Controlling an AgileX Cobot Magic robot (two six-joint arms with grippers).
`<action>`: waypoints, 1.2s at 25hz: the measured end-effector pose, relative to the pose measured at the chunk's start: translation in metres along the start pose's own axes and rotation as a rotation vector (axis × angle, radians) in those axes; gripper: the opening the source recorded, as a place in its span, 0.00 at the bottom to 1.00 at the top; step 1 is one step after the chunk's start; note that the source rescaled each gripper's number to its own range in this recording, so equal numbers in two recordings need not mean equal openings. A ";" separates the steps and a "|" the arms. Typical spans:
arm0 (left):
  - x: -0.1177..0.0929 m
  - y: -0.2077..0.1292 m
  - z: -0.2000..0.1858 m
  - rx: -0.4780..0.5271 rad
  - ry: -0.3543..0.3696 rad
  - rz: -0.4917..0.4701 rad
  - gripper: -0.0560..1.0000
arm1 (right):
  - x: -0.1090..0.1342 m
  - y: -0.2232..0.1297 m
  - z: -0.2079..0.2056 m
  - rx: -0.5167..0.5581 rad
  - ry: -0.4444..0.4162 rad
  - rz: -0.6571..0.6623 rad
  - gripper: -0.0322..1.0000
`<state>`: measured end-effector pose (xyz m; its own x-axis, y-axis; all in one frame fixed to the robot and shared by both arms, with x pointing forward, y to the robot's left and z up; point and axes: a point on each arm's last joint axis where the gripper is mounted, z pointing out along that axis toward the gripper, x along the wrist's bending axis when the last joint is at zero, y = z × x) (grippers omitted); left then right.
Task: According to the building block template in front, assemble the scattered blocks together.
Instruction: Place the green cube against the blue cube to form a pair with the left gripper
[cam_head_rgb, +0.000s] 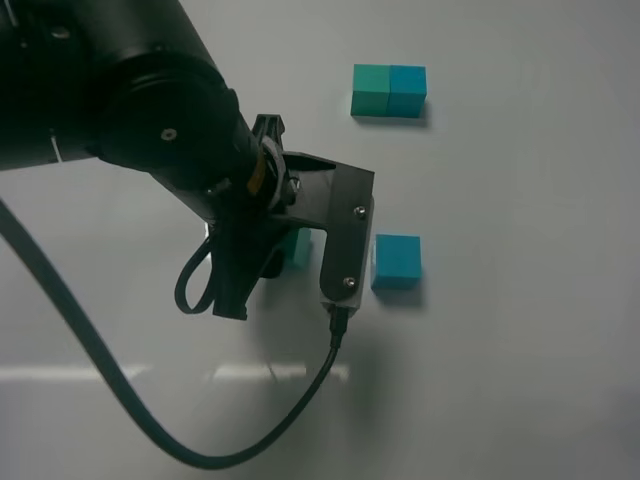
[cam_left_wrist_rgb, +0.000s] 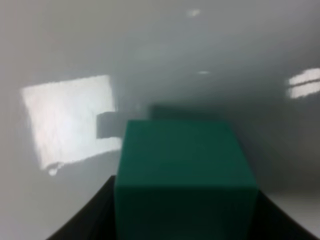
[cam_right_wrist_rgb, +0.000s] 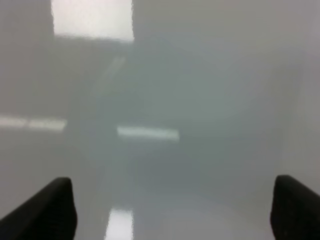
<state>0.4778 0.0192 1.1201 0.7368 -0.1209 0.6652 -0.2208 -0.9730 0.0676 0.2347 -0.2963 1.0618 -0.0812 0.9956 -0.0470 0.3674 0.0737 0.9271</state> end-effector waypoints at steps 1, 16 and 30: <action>0.000 0.005 0.003 -0.002 -0.002 0.006 0.06 | 0.000 0.000 0.000 0.000 0.000 0.000 0.85; 0.006 0.031 0.018 -0.081 0.051 -0.011 0.07 | 0.000 0.000 0.000 0.000 0.000 0.000 0.85; -0.002 0.044 0.019 -0.114 0.042 0.012 0.07 | 0.000 0.000 0.000 0.000 0.000 0.000 0.85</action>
<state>0.4786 -0.0276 1.1073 0.7065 -0.1216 0.6972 -0.3025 -0.9425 0.1422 0.2347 -0.2963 1.0618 -0.0812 0.9956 -0.0470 0.3674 0.0737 0.9271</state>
